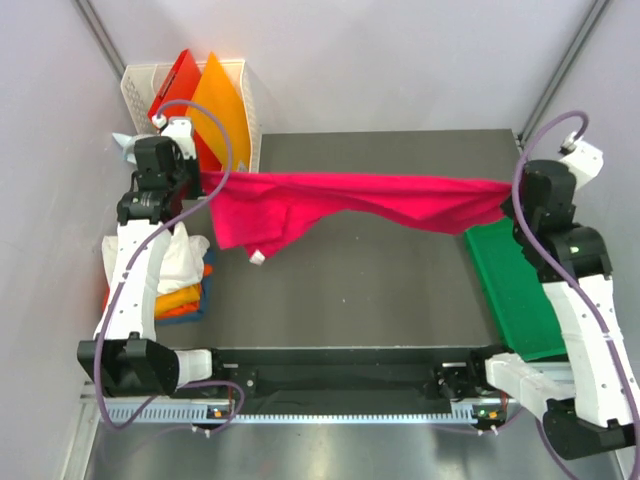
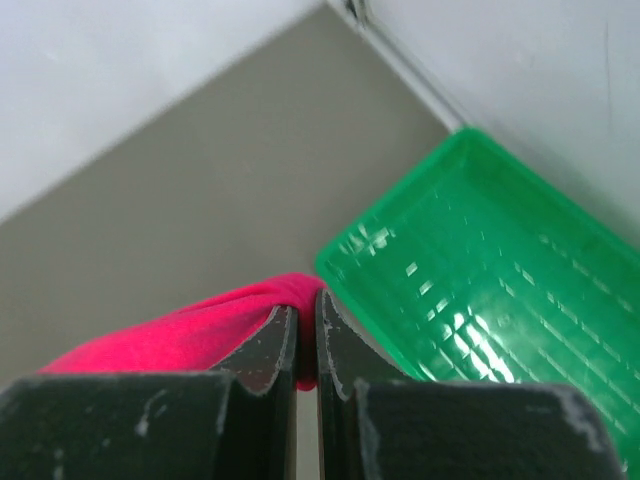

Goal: Fold and stack the t-shirts

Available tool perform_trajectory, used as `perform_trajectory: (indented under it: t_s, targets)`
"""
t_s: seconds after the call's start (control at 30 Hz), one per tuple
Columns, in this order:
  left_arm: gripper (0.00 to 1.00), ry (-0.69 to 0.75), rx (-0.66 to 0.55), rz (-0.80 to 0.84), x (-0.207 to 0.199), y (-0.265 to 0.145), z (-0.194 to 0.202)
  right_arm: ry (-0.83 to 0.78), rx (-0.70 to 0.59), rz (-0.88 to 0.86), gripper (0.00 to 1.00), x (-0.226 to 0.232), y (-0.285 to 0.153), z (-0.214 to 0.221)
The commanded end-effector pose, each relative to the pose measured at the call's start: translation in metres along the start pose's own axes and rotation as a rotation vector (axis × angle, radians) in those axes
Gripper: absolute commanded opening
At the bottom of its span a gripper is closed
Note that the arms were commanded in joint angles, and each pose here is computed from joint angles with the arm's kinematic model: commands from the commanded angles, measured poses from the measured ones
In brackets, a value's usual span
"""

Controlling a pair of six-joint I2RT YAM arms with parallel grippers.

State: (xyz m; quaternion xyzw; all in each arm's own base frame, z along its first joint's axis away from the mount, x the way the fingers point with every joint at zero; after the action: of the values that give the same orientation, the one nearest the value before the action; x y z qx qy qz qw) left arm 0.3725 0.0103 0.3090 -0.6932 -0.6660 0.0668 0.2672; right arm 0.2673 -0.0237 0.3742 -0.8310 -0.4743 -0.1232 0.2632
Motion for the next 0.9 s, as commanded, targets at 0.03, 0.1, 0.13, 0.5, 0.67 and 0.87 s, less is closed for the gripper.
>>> perform_trajectory:
  t_s: [0.03,0.1,0.13,0.5,0.67,0.87]
  targets:
    - [0.0,-0.091,0.129,-0.159,0.064,0.01,0.056,0.023,-0.008,0.184,0.0,-0.062,0.018,0.022]
    - [0.0,-0.115,0.152,-0.178,0.079,0.01,0.069,0.014,0.0,0.2,0.0,-0.076,0.023,0.029]
    - [0.0,-0.107,0.154,-0.148,0.075,0.011,0.073,0.01,0.014,0.19,0.0,-0.076,0.024,0.034]
    - [0.0,-0.117,0.116,0.046,0.036,0.017,0.075,0.001,0.12,0.133,0.0,-0.063,0.049,0.067]
    - [0.12,-0.099,0.14,0.082,0.019,0.036,0.083,-0.034,0.178,0.102,0.48,-0.048,0.078,0.085]
    - [0.87,-0.094,0.104,0.08,0.017,0.044,0.067,-0.05,0.175,0.074,0.99,-0.029,0.093,0.08]
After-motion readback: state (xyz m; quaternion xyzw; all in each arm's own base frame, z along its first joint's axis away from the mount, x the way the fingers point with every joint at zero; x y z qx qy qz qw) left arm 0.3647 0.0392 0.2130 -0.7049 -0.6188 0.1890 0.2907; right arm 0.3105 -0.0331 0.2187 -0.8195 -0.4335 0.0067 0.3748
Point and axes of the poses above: each gripper's point midway between its finger pads, its own y axis out along the fingers, its own x axis along the line the jaws close on, z = x × y, the point moved 1 cm from there along -y, back along the fingers, and after that the axes turned 14 degrees about y, right-handed, at the moved point
